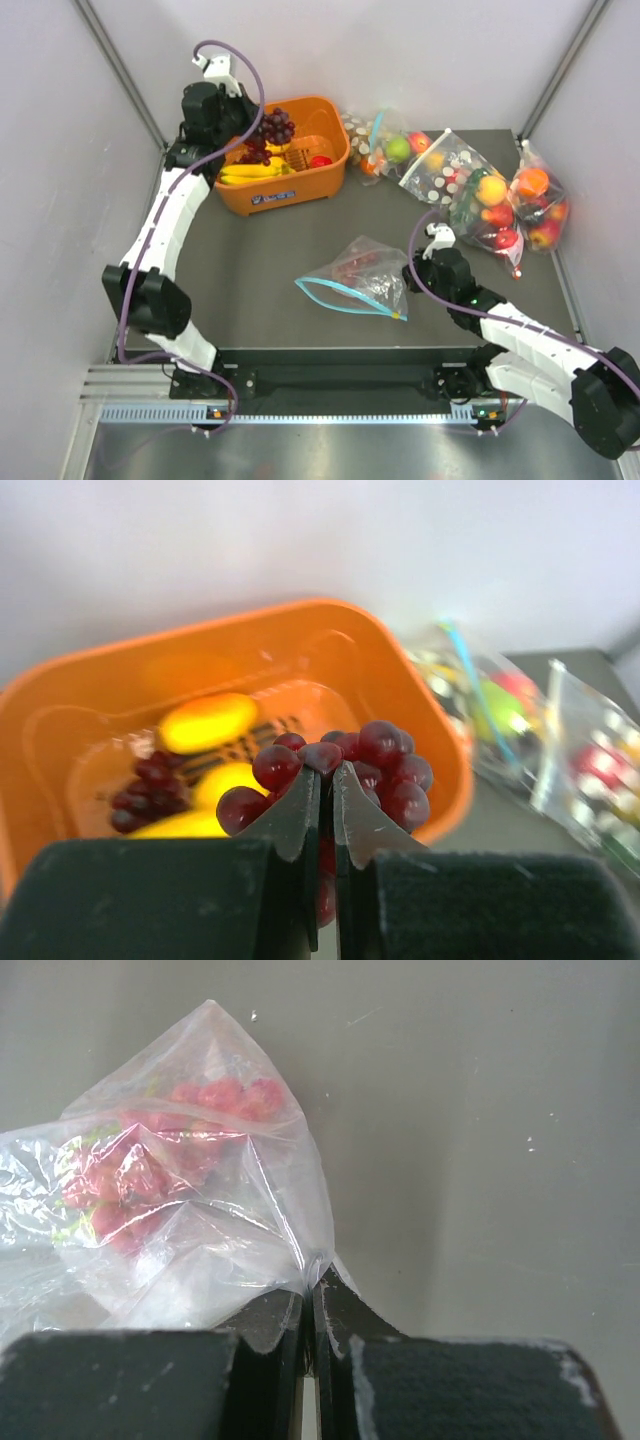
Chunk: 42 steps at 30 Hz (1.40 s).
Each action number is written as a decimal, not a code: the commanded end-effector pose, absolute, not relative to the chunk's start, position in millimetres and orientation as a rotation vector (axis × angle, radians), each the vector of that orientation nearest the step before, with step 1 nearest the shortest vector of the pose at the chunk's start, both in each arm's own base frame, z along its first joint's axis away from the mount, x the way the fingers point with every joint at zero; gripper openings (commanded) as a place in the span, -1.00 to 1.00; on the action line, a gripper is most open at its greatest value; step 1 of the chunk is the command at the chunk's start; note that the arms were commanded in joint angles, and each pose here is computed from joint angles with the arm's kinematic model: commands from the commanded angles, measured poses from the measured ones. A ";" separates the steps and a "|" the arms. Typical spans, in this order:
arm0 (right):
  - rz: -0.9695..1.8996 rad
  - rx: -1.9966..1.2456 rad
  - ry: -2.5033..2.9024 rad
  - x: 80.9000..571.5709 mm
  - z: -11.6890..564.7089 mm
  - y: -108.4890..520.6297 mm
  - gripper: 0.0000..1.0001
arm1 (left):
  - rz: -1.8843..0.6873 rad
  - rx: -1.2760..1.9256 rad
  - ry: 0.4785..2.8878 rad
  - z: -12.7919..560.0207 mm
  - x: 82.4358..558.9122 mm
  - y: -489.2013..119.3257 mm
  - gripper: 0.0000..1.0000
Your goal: Open the zip-top bag and remove the fake food
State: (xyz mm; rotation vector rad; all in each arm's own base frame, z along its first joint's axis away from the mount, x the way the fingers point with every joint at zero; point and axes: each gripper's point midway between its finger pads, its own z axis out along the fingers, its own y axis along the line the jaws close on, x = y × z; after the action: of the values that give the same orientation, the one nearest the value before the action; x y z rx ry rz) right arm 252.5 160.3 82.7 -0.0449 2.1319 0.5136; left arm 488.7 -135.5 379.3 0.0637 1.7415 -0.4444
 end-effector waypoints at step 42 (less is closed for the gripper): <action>0.598 -0.075 2.088 259.1 109.7 175.1 -1.00 | -0.892 0.790 1.489 331.6 198.0 -293.8 0.85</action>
State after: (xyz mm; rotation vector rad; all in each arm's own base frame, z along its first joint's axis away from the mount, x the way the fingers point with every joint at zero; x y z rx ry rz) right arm 245.0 166.7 79.0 -0.0885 2.1714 0.5517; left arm 231.1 -284.3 310.9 0.7049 1.6348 -0.7676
